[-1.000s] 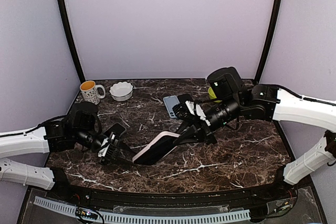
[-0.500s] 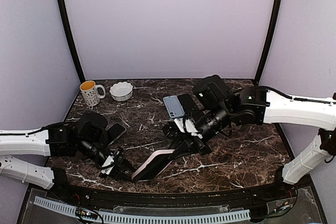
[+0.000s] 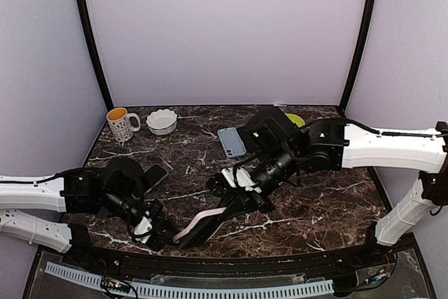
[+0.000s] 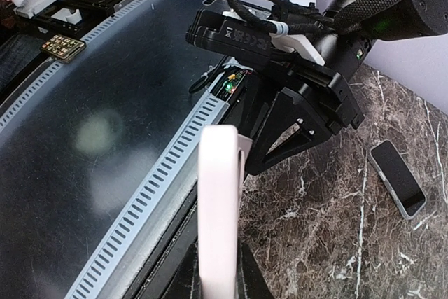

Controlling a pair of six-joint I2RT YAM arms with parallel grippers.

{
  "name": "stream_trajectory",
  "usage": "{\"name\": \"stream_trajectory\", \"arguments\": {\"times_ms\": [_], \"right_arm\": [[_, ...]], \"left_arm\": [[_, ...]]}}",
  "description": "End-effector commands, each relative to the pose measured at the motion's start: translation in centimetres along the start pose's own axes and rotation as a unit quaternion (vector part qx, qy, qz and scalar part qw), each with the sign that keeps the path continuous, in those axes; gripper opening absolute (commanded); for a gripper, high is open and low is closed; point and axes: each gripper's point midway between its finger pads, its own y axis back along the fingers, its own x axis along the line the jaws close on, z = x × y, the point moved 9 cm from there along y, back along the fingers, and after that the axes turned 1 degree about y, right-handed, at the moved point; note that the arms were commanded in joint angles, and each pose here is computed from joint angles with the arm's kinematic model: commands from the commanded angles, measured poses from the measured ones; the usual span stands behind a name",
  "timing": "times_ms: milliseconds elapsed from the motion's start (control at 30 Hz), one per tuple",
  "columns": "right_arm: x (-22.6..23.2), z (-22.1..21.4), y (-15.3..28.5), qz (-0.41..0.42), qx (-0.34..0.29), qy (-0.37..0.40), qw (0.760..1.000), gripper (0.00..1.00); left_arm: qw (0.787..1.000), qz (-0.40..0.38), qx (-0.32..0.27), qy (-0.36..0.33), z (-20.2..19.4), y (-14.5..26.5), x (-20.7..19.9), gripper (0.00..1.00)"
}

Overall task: Take the phone out of the phone case
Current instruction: Remove the bottom left corner of the phone case.

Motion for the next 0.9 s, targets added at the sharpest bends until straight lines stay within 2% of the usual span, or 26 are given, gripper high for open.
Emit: {"name": "stream_trajectory", "arguments": {"times_ms": [0,133,333,567,700,767,867], "right_arm": [[1.0,3.8,-0.5,0.036,-0.095,0.084,0.991,0.00],[1.1,3.5,-0.4,0.024,-0.095,0.081,0.992,0.00],[1.1,2.5,0.8,-0.051,-0.062,0.084,0.993,0.00],[1.5,0.6,4.0,-0.158,-0.040,0.060,0.985,0.00],[1.1,-0.1,6.0,-0.277,-0.031,0.074,0.958,0.00],[1.1,-0.3,6.8,-0.325,-0.039,0.089,0.941,0.00],[0.7,0.1,7.4,-0.367,-0.057,0.110,0.922,0.00]], "left_arm": [[0.986,0.126,0.031,-0.101,0.5,1.1,2.4,0.21],[0.980,0.154,0.049,-0.112,0.4,1.5,2.8,0.20],[0.974,0.173,0.100,-0.106,-0.6,1.7,2.9,0.38],[0.954,0.222,0.170,-0.112,-1.9,2.7,3.3,0.47],[0.922,0.315,0.183,-0.131,-1.9,4.8,5.0,0.45],[0.918,0.341,0.163,-0.120,-1.7,6.0,5.5,0.44],[0.926,0.347,0.119,-0.092,-1.4,7.2,6.0,0.42]]}}
